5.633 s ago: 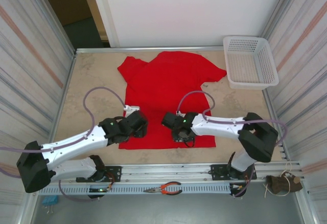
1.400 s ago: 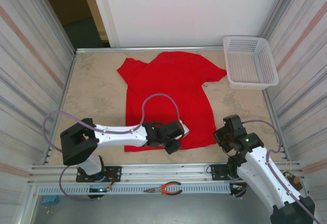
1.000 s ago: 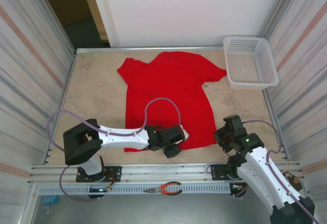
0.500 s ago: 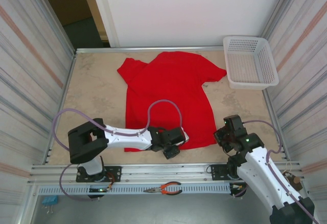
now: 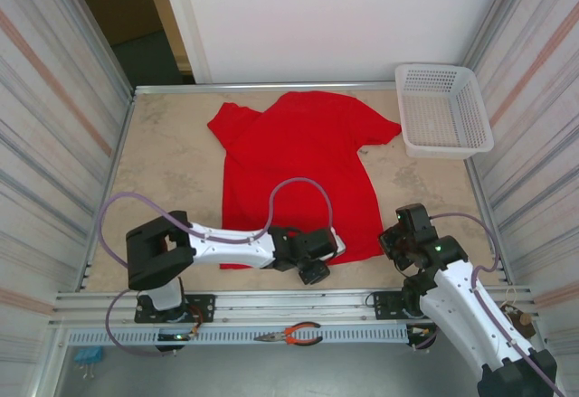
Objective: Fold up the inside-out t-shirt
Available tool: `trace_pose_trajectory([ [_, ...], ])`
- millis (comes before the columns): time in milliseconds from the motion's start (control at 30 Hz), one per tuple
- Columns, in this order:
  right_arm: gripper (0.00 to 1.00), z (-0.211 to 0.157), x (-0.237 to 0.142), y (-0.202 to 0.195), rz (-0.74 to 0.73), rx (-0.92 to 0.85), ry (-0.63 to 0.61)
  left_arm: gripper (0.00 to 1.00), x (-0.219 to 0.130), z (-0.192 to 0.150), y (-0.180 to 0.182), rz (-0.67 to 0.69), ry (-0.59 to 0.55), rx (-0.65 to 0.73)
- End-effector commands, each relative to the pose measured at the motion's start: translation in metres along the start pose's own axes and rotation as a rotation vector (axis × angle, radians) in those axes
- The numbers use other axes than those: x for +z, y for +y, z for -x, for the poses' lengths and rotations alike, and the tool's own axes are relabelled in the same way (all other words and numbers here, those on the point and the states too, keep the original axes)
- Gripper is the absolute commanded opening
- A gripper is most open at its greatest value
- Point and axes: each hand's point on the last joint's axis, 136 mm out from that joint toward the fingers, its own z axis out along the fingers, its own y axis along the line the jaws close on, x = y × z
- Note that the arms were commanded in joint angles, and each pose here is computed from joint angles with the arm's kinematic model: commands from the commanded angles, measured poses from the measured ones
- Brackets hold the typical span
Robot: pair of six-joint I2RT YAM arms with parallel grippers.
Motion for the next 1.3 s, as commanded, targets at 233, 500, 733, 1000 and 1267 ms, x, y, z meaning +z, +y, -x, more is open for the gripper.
trace_pose_trajectory([
  [233,0.0,-0.001,-0.006,-0.002,-0.003,-0.013,0.004,0.09,0.01,0.008,0.0,-0.012,-0.017,0.001],
  [500,0.0,-0.001,-0.007,0.0,0.005,-0.019,0.007,0.0,-0.024,0.025,0.001,-0.034,-0.081,-0.004],
  [733,0.0,-0.001,-0.009,0.002,0.011,-0.03,0.008,0.0,-0.052,0.036,0.001,-0.068,-0.126,-0.005],
  [1000,0.52,-0.012,-0.04,0.035,0.144,-0.101,0.063,0.0,-0.066,0.05,0.016,0.017,-0.158,-0.063],
  [1267,0.72,-0.038,-0.069,0.07,0.329,-0.034,0.151,0.0,-0.084,0.069,0.024,0.058,-0.224,-0.098],
])
